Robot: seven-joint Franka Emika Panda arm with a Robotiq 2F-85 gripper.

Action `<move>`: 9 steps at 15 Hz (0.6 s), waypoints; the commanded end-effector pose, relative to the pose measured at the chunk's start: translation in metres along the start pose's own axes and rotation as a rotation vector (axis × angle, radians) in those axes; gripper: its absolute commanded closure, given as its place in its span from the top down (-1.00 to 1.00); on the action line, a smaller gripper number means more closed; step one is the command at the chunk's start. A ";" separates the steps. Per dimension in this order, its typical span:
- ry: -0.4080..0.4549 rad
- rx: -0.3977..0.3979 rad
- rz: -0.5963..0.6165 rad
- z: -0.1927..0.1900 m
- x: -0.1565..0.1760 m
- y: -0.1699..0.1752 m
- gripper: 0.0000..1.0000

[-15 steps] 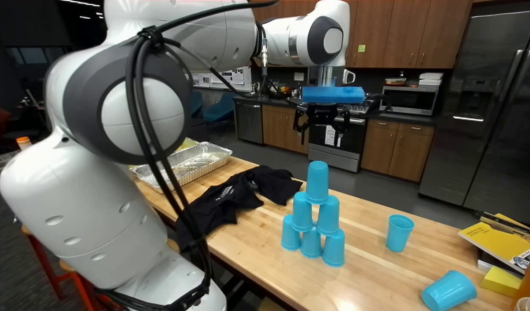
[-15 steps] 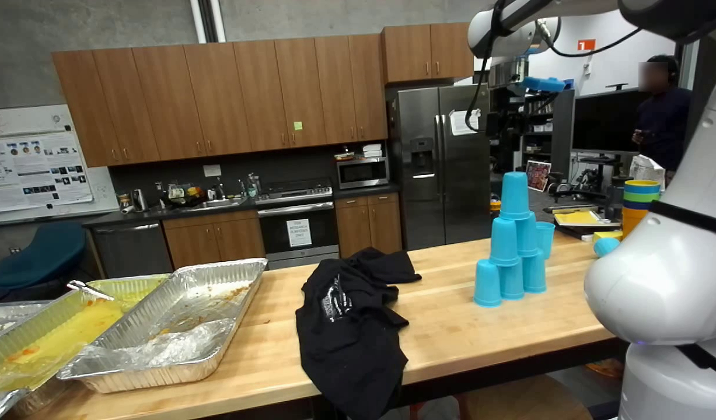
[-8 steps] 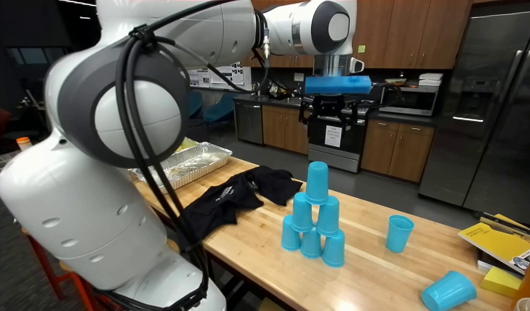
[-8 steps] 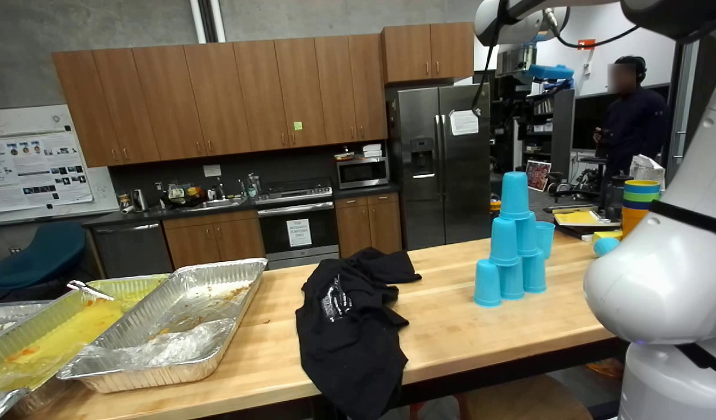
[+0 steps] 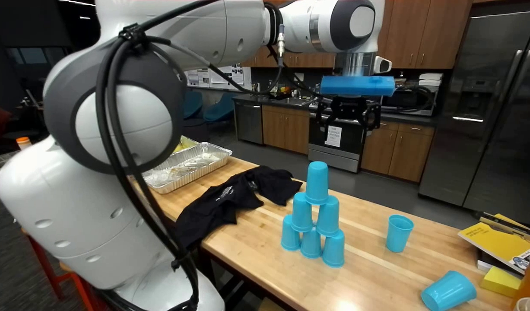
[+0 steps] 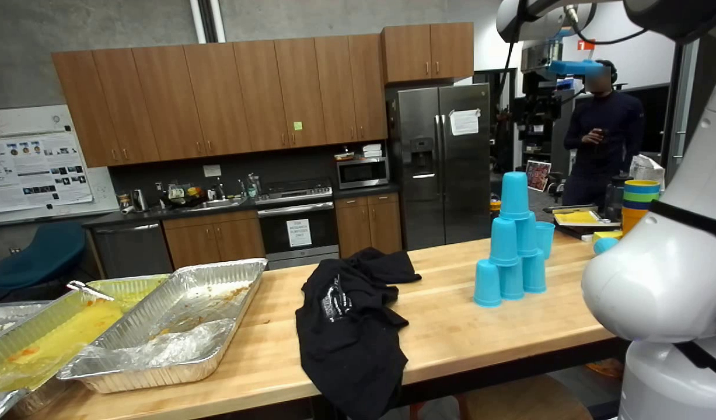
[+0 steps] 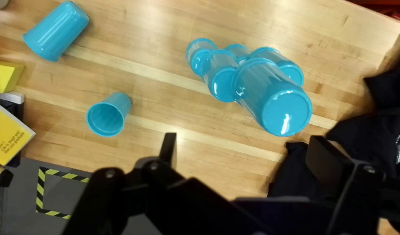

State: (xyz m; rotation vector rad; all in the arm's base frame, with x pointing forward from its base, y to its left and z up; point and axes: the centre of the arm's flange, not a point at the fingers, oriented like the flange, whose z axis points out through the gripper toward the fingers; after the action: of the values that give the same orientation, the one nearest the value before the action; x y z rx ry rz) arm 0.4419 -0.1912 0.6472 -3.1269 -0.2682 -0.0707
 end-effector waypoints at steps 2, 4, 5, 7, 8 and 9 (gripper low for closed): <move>-0.005 0.013 0.063 -0.010 -0.017 0.017 1.00; 0.001 0.013 0.084 -0.009 -0.022 0.024 1.00; 0.003 0.014 0.095 -0.008 -0.023 0.026 1.00; 0.002 0.017 0.113 -0.006 -0.027 0.032 1.00; -0.001 0.019 0.121 -0.006 -0.029 0.034 1.00; -0.002 0.021 0.130 -0.005 -0.031 0.035 1.00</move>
State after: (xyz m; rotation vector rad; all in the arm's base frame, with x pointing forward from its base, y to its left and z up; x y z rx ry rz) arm 0.4239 -0.2266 0.6479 -3.1224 -0.1183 -0.0635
